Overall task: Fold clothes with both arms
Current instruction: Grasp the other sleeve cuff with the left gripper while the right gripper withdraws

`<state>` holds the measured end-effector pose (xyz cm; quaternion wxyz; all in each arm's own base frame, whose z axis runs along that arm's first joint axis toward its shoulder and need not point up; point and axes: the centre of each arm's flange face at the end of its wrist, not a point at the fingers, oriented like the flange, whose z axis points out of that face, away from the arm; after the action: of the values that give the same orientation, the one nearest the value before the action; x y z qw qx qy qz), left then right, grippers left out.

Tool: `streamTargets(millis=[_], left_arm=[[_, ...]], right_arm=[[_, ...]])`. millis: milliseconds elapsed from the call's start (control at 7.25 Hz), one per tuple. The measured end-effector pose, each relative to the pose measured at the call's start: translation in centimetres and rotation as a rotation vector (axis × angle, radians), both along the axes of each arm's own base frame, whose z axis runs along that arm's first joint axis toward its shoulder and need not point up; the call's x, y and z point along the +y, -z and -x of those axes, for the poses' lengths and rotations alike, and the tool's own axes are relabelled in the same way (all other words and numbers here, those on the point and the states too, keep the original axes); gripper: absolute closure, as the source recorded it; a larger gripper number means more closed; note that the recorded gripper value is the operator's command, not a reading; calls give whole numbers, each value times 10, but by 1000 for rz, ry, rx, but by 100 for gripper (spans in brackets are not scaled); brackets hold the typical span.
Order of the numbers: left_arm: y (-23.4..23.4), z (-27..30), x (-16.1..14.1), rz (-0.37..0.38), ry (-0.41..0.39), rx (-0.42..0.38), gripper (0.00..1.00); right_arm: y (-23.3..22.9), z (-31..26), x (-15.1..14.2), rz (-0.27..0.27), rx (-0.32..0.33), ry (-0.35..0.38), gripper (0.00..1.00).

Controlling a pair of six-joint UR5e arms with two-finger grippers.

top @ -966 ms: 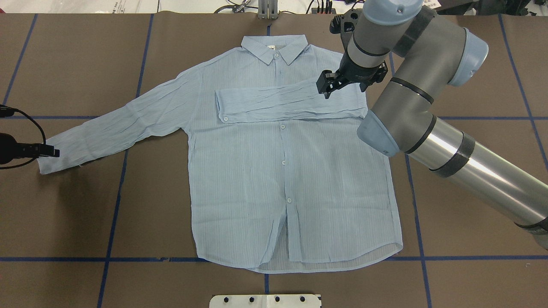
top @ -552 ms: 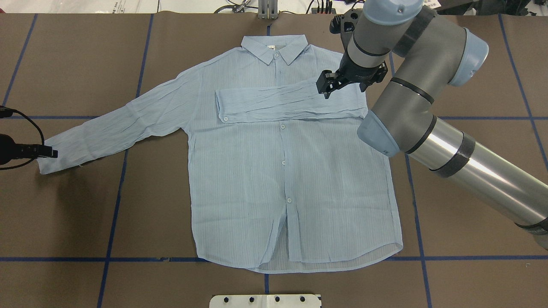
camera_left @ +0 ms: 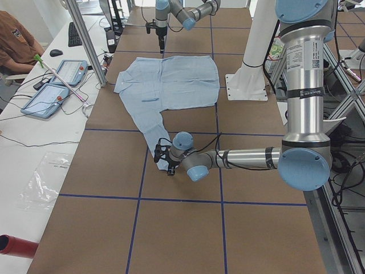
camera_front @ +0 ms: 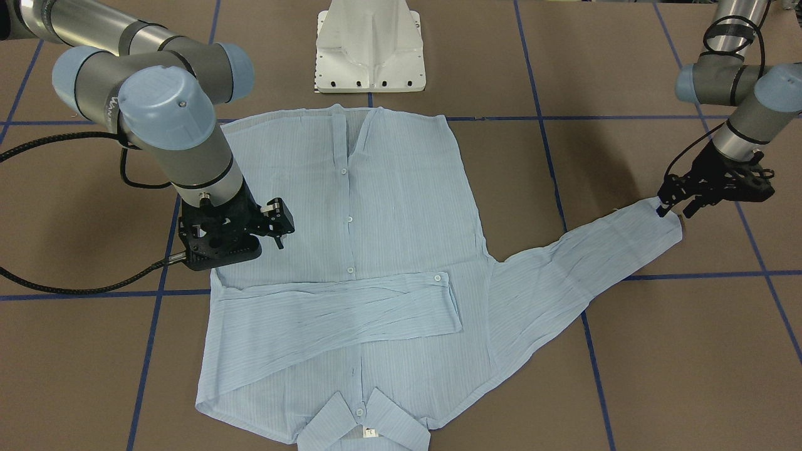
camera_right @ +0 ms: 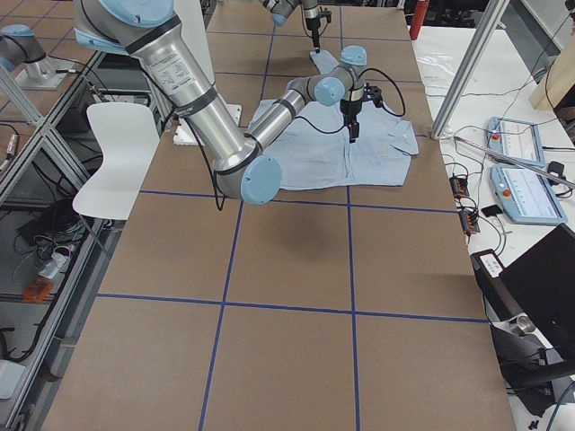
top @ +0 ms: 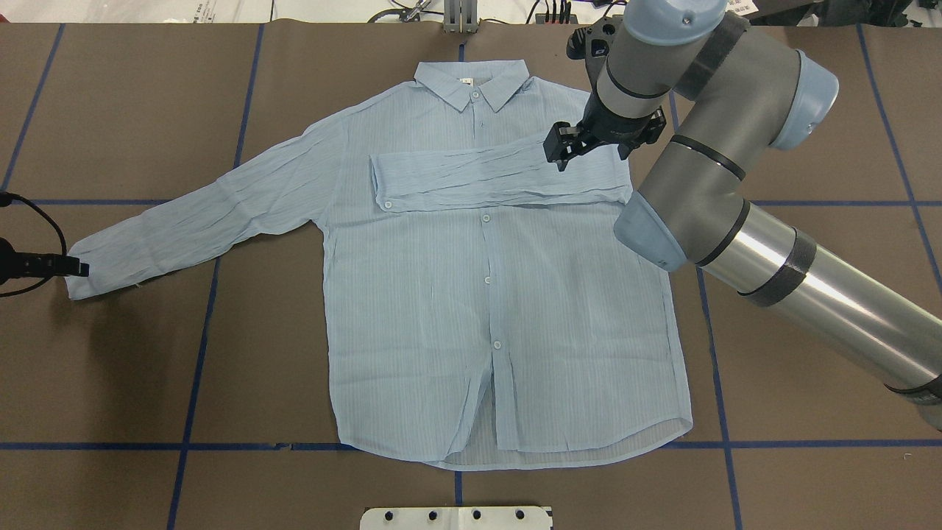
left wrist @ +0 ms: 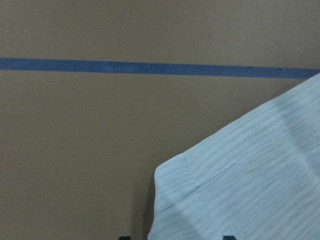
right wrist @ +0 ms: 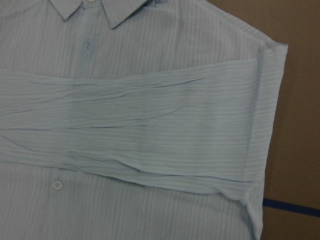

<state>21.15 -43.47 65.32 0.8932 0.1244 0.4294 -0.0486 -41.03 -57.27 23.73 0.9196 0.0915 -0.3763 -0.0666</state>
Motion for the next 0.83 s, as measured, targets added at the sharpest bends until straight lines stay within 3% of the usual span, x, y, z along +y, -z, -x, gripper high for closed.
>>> streamTargets(millis=[690, 828], left_arm=[[1, -4, -5, -2, 15, -26, 41], [2, -5, -6, -4, 15, -24, 47]], right_arm=[[-4, 0, 0, 3, 4, 0, 0], [-6, 0, 0, 3, 6, 1, 0]])
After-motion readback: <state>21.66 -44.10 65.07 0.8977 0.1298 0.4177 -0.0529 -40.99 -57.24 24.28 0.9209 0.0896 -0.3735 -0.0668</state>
